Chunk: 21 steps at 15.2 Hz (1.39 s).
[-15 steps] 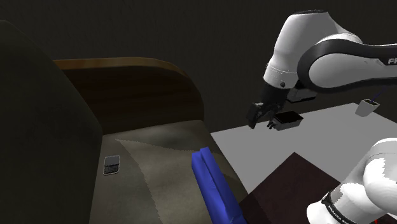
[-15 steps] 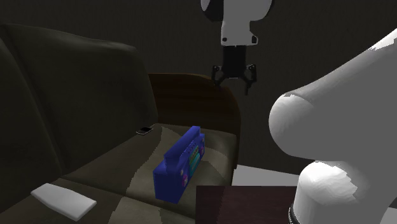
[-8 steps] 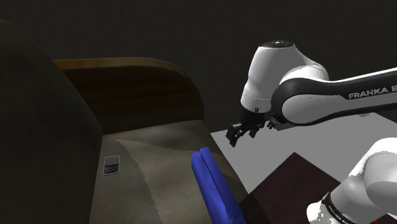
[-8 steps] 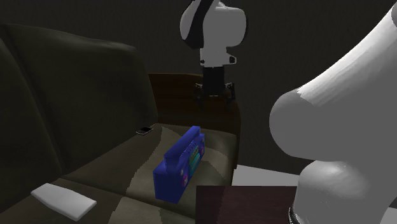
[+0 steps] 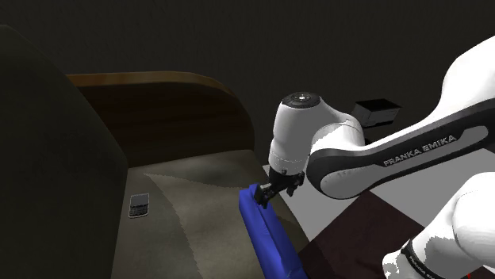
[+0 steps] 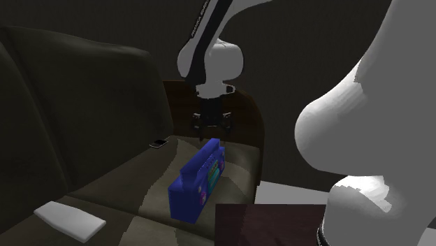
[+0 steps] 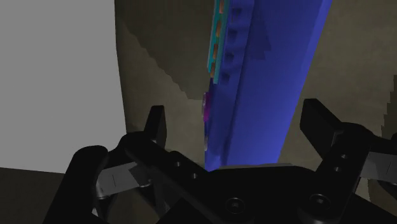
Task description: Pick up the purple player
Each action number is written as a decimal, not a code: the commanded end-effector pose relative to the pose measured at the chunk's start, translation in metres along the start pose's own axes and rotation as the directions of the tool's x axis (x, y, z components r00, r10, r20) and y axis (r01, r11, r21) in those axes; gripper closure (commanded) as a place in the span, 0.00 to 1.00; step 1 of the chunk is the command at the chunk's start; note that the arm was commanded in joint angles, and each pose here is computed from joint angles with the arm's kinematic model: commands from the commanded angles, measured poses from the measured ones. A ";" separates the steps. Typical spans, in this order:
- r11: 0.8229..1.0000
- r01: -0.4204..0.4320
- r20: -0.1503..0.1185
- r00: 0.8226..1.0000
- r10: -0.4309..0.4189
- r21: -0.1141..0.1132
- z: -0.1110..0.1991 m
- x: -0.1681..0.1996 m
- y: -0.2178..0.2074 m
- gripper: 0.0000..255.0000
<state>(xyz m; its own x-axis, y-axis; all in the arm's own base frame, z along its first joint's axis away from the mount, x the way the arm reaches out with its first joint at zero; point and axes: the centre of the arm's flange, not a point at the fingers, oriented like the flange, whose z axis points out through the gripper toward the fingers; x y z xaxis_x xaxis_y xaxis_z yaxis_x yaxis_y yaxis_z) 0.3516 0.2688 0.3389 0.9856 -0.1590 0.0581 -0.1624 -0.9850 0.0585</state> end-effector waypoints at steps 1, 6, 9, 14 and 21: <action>1.000 -0.008 -0.001 1.000 0.008 -0.002 0.017 -0.001 -0.020 0.00; 1.000 -0.008 -0.001 1.000 0.008 -0.003 0.040 -0.002 -0.023 0.00; 1.000 -0.008 -0.001 1.000 0.008 -0.003 0.058 -0.003 -0.024 0.00; 1.000 -0.008 -0.001 1.000 0.008 -0.003 0.059 -0.002 -0.024 1.00; 1.000 -0.008 -0.001 1.000 0.008 -0.003 0.058 -0.003 -0.024 1.00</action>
<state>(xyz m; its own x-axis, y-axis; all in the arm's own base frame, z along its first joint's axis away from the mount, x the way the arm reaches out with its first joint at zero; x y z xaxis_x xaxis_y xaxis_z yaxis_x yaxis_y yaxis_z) 0.3562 0.2886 0.2797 0.9838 -0.1686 0.0613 -0.1722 -0.9832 0.0597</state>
